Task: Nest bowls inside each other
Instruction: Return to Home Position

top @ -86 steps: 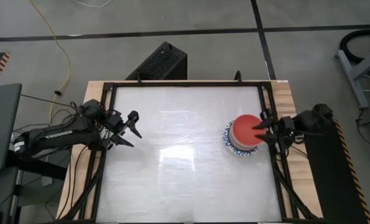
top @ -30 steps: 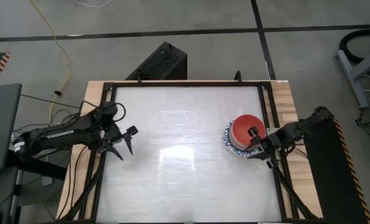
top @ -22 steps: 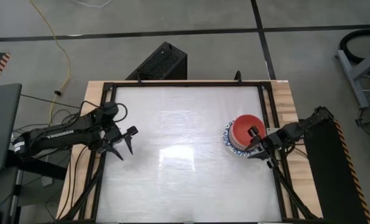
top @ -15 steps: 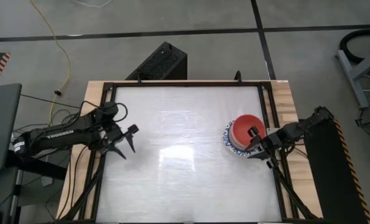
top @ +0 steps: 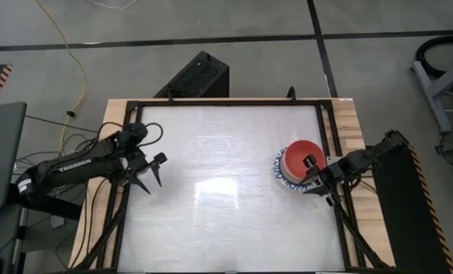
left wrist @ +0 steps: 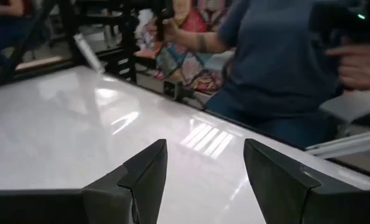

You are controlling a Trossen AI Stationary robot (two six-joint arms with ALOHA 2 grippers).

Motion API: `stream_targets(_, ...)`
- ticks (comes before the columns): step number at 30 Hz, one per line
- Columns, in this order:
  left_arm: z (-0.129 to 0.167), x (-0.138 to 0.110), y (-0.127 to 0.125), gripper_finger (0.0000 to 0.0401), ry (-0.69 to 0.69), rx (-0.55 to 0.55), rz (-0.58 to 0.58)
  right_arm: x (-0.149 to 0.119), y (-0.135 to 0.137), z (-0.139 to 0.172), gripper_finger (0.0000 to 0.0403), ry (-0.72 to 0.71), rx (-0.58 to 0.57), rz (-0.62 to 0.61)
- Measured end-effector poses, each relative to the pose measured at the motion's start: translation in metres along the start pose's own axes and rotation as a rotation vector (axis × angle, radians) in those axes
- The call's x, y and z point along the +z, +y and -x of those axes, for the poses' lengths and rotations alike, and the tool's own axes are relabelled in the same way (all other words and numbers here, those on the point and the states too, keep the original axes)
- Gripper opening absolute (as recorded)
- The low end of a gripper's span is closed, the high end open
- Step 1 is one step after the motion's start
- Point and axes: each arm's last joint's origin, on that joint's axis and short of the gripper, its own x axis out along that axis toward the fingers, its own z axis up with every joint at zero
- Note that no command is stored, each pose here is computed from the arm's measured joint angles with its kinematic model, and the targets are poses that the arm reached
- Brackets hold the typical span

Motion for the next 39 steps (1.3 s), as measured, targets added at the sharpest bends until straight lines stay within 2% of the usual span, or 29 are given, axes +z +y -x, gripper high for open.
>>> stream_targets(3, 0.006, -0.005, 0.001, 0.0203, 0.037, 0.083, 0.066, 0.0, 0.0, 0.0, 0.0162, 0.001, 0.0, 0.0)
stream_targets(5, 0.01, -0.007, 0.005, 0.0203, 0.078, 0.183, 0.165, 0.0, 0.0, 0.0, 0.0162, 0.002, 0.0, 0.0)
stream_targets(8, 0.016, -0.006, 0.016, 0.0203, 0.126, 0.452, 0.419, -0.002, 0.0, 0.0, 0.0162, 0.019, 0.0, 0.0)
stream_targets(9, 0.017, -0.005, 0.019, 0.0203, 0.137, 0.541, 0.462, -0.003, 0.0, 0.0, 0.0162, 0.027, 0.0, 0.001)
stream_targets(11, 0.016, -0.001, 0.021, 0.0203, 0.129, 0.629, 0.468, -0.005, 0.0, 0.0, 0.0162, 0.049, 0.0, 0.002)
stream_targets(13, 0.012, 0.008, 0.023, 0.0203, 0.1, 0.684, 0.41, -0.007, 0.0, 0.0, 0.0162, 0.07, 0.0, 0.003)
stream_targets(17, 0.004, 0.019, 0.018, 0.0203, 0.008, 0.892, 0.301, -0.011, 0.0, 0.001, 0.0162, 0.114, -0.001, 0.006)
stream_targets(19, 0.0, 0.018, 0.01, 0.0203, -0.107, 0.925, 0.256, -0.012, 0.0, 0.001, 0.0162, 0.125, 0.0, 0.006)
stream_targets(22, -0.003, 0.01, -0.006, 0.0203, -0.303, 0.9, 0.174, -0.013, 0.0, 0.001, 0.0162, 0.136, 0.001, 0.007)
stream_targets(24, -0.003, -0.004, -0.014, 0.0203, -0.374, 0.915, 0.201, -0.013, 0.0, 0.001, 0.0162, 0.138, 0.001, 0.007)
stream_targets(27, -0.001, -0.013, -0.021, 0.0203, -0.317, 0.969, 0.265, -0.013, 0.0, 0.001, 0.0162, 0.137, 0.0, 0.007)
stream_targets(39, -0.002, -0.015, -0.019, 0.0203, -0.301, 1.008, 0.271, -0.014, 0.0, 0.001, 0.0162, 0.141, 0.0, 0.007)
